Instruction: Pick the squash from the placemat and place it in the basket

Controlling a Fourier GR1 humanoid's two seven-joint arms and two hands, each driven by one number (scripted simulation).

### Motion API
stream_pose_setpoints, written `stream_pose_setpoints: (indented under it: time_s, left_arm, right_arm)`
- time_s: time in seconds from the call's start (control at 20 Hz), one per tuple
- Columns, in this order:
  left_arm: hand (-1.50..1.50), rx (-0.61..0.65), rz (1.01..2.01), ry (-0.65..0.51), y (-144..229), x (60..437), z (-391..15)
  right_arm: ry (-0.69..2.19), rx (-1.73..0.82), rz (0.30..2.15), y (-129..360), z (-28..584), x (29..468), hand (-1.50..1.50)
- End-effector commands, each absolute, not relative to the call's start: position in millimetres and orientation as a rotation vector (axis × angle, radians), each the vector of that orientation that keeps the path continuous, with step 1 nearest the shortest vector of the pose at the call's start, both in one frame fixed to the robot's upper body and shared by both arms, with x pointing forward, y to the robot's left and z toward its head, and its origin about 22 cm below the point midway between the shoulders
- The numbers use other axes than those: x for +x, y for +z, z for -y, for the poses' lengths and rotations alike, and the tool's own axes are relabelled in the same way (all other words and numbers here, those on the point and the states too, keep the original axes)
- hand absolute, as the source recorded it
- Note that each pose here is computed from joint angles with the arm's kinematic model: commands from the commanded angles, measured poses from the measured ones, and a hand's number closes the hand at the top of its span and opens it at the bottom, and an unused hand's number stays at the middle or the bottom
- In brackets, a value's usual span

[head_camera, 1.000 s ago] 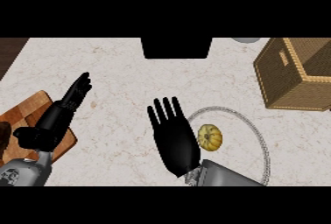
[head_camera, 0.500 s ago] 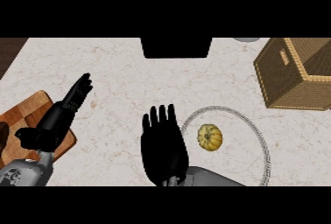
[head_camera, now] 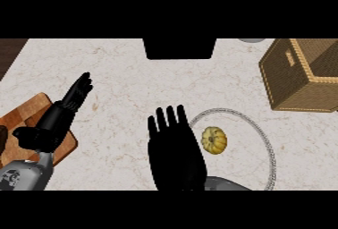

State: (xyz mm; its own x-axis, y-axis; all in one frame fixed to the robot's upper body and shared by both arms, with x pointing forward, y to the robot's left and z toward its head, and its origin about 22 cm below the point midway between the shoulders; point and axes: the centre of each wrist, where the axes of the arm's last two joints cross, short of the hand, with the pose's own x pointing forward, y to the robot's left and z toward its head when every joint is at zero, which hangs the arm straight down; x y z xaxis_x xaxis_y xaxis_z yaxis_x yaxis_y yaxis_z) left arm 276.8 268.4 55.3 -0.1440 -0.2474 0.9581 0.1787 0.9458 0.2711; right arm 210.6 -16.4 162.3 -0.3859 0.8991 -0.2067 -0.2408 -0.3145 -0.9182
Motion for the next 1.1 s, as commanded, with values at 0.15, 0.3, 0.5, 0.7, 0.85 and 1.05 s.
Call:
stream_pose_setpoints:
  time_s: [0.15,0.3,0.5,0.7,0.85,1.05]
  left_arm:
    - [0.0,0.059,1.691,-0.377,49.7,281.6,-273.0]
    - [0.0,0.058,1.667,-0.383,48.1,285.9,-266.2]
    - [0.0,0.046,1.688,-0.389,61.7,285.6,-263.0]
    - [0.0,0.056,1.687,-0.375,50.0,272.3,-277.0]
    - [0.0,0.029,1.676,-0.378,54.0,269.5,-259.8]
    - [0.0,0.047,1.677,-0.382,68.8,260.9,-261.6]
  right_arm:
    - [1.691,-1.118,0.944,164.0,22.4,206.9,-1.5]
    - [1.685,-1.082,0.952,157.1,30.0,181.8,-1.5]
    - [1.66,-1.095,0.984,117.6,51.0,207.2,-1.5]
    - [1.677,-1.13,0.998,112.3,73.1,222.9,-1.5]
    - [1.684,-1.148,0.987,100.6,70.7,215.1,-1.5]
    - [1.684,-1.137,1.002,91.8,86.1,224.5,-1.5]
